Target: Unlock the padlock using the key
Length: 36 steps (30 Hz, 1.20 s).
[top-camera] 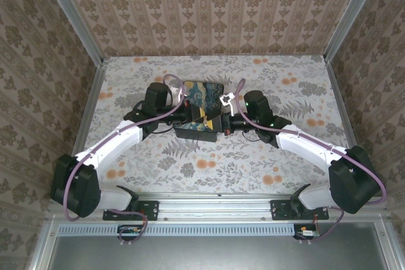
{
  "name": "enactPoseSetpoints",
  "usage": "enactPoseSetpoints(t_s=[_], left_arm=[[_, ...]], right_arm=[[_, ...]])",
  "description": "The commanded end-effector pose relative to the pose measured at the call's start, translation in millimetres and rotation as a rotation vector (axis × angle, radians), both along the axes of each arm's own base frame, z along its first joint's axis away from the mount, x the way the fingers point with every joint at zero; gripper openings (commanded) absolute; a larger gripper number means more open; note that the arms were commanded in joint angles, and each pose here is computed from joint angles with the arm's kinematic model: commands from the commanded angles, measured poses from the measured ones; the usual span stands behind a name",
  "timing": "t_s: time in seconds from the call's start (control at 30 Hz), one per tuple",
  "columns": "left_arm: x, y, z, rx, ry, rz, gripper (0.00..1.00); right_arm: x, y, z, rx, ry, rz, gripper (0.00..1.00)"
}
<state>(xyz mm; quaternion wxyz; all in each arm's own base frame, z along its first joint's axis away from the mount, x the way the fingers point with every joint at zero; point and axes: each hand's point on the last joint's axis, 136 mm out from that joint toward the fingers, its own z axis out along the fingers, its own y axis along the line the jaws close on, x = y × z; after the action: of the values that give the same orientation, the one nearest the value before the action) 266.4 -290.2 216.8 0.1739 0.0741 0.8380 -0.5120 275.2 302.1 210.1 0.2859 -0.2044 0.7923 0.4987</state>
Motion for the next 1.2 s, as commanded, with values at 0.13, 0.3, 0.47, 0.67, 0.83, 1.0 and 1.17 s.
enactPoseSetpoints(t_s=[0.13,0.3,0.47,0.67,0.83,1.0,1.17], left_arm=[[-3,2,-4,0.039,0.010,-0.009,0.00],[0,6,-5,0.056,0.012,0.009,0.00],[2,9,-6,0.075,0.014,0.024,0.00],[6,13,-10,0.107,0.035,0.063,0.00],[11,23,-20,0.156,0.113,0.154,0.00],[12,31,-29,0.170,0.226,0.247,0.00],[13,33,-27,0.169,0.256,0.280,0.00]], right_arm=[[2,0,11,0.009,-0.040,-0.016,0.02],[1,-5,5,-0.022,-0.034,-0.032,0.13],[3,-18,3,-0.066,-0.055,-0.079,0.28],[2,-17,8,-0.085,-0.110,-0.078,0.35],[-3,-4,8,-0.165,-0.211,-0.054,0.45],[7,-1,2,-0.336,-0.435,-0.134,0.48],[19,4,4,-0.433,-0.630,-0.188,0.47]])
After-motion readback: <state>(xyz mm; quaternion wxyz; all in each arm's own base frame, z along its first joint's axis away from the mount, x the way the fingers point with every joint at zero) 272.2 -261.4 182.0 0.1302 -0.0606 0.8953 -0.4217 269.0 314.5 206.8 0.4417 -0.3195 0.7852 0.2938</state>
